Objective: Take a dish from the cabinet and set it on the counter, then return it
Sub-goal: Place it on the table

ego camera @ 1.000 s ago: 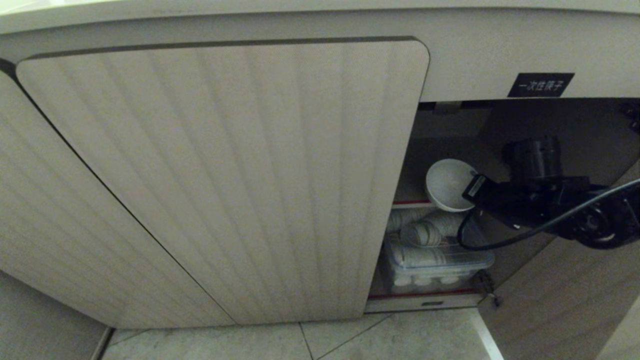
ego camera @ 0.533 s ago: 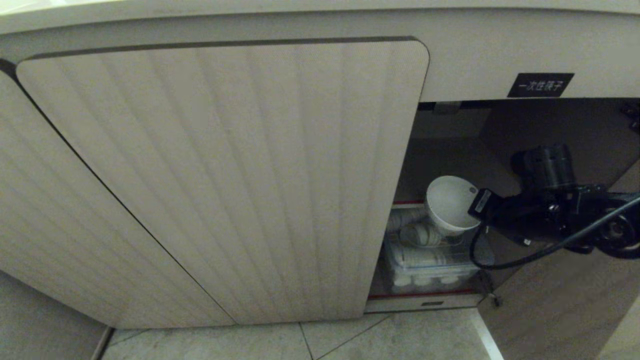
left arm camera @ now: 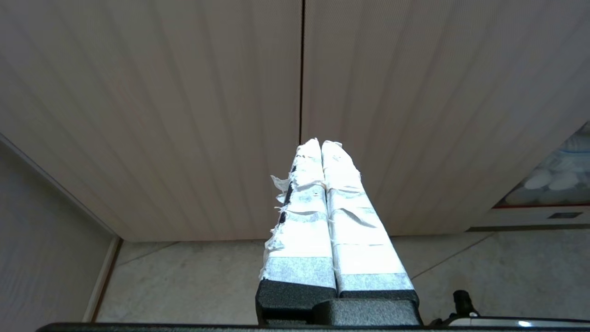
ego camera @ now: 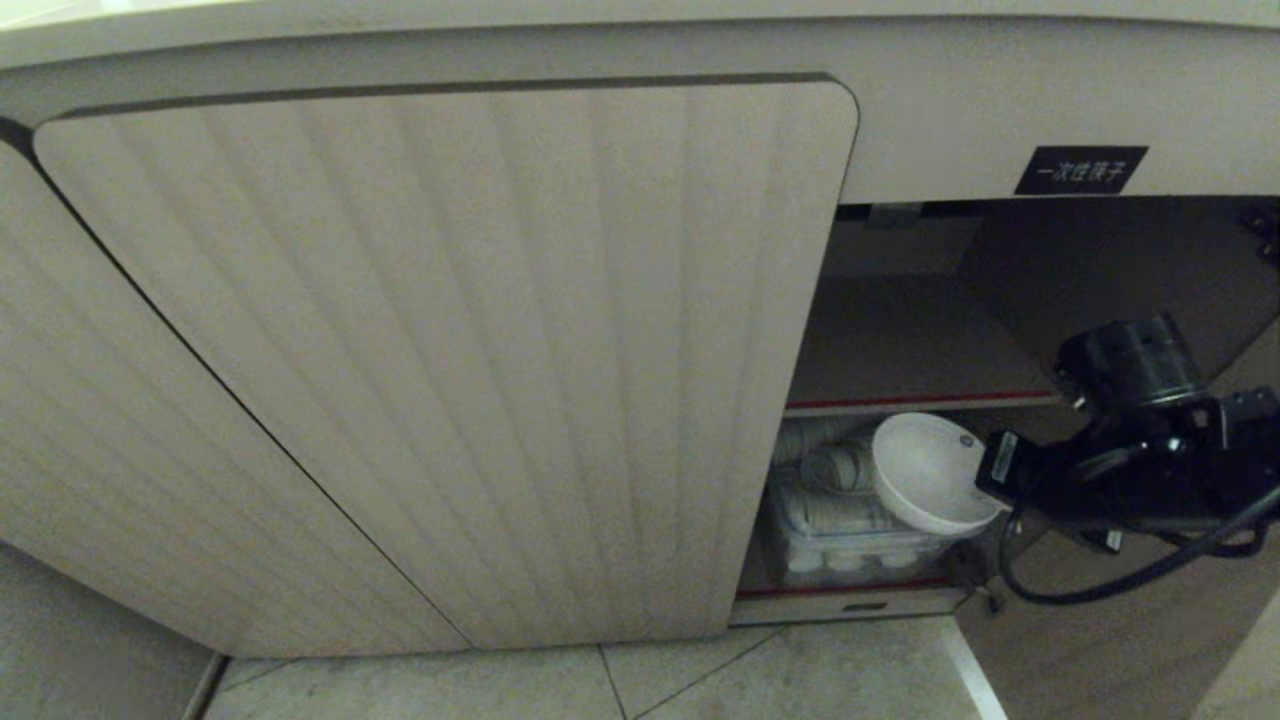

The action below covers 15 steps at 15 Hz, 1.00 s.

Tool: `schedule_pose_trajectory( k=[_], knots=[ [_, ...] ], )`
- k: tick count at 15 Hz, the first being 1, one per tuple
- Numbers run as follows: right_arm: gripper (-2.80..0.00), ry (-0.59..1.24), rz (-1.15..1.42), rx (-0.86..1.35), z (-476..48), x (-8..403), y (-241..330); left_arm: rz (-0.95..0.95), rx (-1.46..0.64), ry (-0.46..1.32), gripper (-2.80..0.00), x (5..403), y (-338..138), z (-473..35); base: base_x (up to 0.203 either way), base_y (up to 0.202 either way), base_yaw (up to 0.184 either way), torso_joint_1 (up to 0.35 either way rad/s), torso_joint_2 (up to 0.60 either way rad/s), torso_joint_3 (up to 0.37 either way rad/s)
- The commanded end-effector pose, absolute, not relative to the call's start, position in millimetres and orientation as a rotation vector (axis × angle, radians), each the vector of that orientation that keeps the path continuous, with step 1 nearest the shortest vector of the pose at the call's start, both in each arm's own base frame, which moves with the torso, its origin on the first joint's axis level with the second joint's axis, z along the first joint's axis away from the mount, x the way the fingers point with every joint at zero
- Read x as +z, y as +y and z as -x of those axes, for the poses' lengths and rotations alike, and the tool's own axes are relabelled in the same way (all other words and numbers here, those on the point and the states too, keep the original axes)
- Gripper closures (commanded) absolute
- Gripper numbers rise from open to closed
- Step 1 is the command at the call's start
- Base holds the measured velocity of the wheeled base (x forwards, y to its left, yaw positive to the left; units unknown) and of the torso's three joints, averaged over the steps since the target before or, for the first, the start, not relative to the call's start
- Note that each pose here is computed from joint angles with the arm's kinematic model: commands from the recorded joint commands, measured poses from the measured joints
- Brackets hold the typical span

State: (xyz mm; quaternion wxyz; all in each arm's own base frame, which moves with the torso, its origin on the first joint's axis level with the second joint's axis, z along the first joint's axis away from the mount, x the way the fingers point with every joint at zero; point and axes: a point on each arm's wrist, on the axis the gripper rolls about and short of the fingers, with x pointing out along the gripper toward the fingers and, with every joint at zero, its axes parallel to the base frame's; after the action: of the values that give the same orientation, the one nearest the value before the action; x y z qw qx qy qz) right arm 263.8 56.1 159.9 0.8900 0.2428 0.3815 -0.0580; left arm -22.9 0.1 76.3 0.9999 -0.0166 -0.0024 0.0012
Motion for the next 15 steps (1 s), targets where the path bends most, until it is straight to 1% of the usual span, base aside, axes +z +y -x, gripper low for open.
schedule_pose_trajectory(
  k=[1,5,9,13,15],
  knots=[
    [0.0,0.812,-0.459,-0.108,-241.4,155.3,50.4,0.034,0.003,-0.006,0.0,76.3,0.1,22.9,0.0,0.0,0.0,0.0,0.0,0.0],
    [0.0,0.838,-0.417,0.026,-202.4,152.5,45.1,0.034,0.003,-0.005,0.0,76.0,0.1,22.8,0.0,0.0,0.0,0.0,0.0,0.0],
    [0.0,0.818,-0.335,0.082,-172.8,151.3,40.8,0.034,0.003,-0.006,0.0,76.4,0.1,22.9,0.0,0.0,0.0,0.0,0.0,0.0],
    [0.0,0.773,-0.311,0.145,-151.1,156.7,38.7,0.034,0.003,-0.006,0.0,76.4,0.1,22.9,0.0,0.0,0.0,0.0,0.0,0.0],
    [0.0,0.786,-0.279,0.176,-138.7,148.7,36.8,0.034,0.003,-0.005,0.0,76.0,0.1,22.8,0.0,0.0,0.0,0.0,0.0,0.0]
  ],
)
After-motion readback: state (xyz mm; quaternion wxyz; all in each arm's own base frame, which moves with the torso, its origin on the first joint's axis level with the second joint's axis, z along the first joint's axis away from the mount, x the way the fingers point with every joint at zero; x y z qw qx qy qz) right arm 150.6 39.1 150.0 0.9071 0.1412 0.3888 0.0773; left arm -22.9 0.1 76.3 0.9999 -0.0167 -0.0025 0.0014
